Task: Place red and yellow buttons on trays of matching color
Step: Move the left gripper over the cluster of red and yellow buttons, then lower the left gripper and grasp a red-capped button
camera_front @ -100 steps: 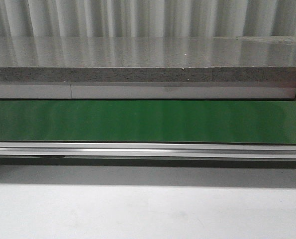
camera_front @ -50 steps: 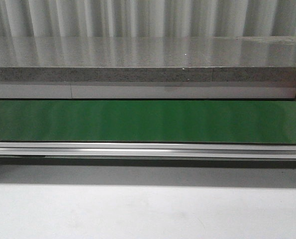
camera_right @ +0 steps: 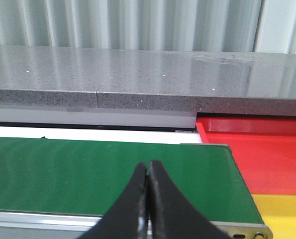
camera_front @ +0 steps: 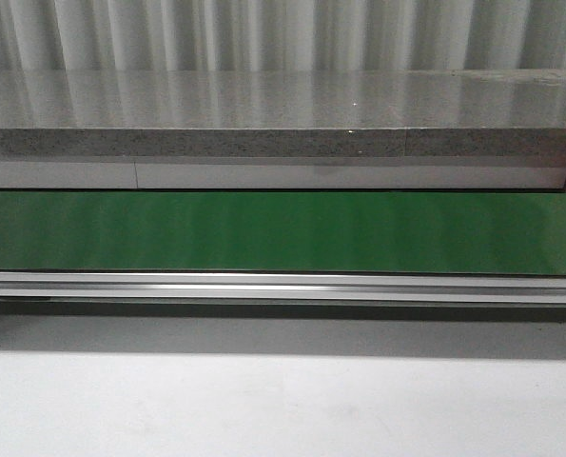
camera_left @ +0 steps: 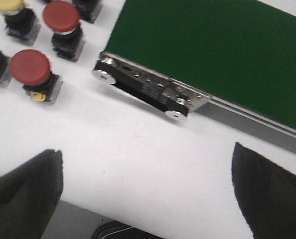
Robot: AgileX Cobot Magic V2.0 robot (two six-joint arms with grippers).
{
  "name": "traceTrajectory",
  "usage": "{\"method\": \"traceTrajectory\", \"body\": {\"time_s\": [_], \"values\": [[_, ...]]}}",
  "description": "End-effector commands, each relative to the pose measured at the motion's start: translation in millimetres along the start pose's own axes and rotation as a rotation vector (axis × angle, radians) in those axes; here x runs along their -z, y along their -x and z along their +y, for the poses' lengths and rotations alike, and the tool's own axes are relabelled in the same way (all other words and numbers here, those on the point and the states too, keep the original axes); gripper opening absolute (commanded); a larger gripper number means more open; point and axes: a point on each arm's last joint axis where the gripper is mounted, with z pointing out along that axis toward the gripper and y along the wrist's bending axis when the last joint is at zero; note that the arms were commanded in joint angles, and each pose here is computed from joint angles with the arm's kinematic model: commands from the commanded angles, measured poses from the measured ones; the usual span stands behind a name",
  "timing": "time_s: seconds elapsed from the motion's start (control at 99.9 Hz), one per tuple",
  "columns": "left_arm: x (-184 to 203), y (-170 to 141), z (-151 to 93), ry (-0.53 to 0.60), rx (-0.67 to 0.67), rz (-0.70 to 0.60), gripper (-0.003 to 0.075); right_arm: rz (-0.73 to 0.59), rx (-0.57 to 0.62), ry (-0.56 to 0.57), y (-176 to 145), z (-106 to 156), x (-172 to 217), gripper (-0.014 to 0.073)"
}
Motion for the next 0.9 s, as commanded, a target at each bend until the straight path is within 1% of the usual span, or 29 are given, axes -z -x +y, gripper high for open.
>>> {"method": "traceTrajectory", "body": {"time_s": [0.0, 0.13, 0.27, 0.431, 0.621, 0.821, 0.891], "values": [[-6, 17, 5, 0.040, 0.068, -0.041, 0.0662, -0.120, 0.010, -0.009, 15, -1, 3, -0.0059], [-23, 28, 23, 0.139, 0.153, -0.026, 0.0662, -0.120, 0.010, -0.009, 15, -1, 3, -0.0059], [-39, 37, 43, 0.205, 0.241, -0.009, 0.0662, -0.120, 0.010, -0.009, 15, -1, 3, -0.0059], [-60, 47, 47, 0.200, 0.254, -0.004, 0.0662, -0.120, 0.010, -0.009, 15, -1, 3, -0.0059], [-89, 54, 50, 0.200, 0.250, 0.035, 0.0662, -0.120, 0.010, -0.009, 15, -1, 3, -0.0059], [-110, 57, 51, 0.198, 0.247, 0.051, 0.0662, -0.120, 0.010, -0.009, 15, -1, 3, -0.0059], [-117, 57, 54, 0.205, 0.269, 0.065, 0.0662, -0.120, 0.010, -0.009, 15, -1, 3, -0.0059]]}}
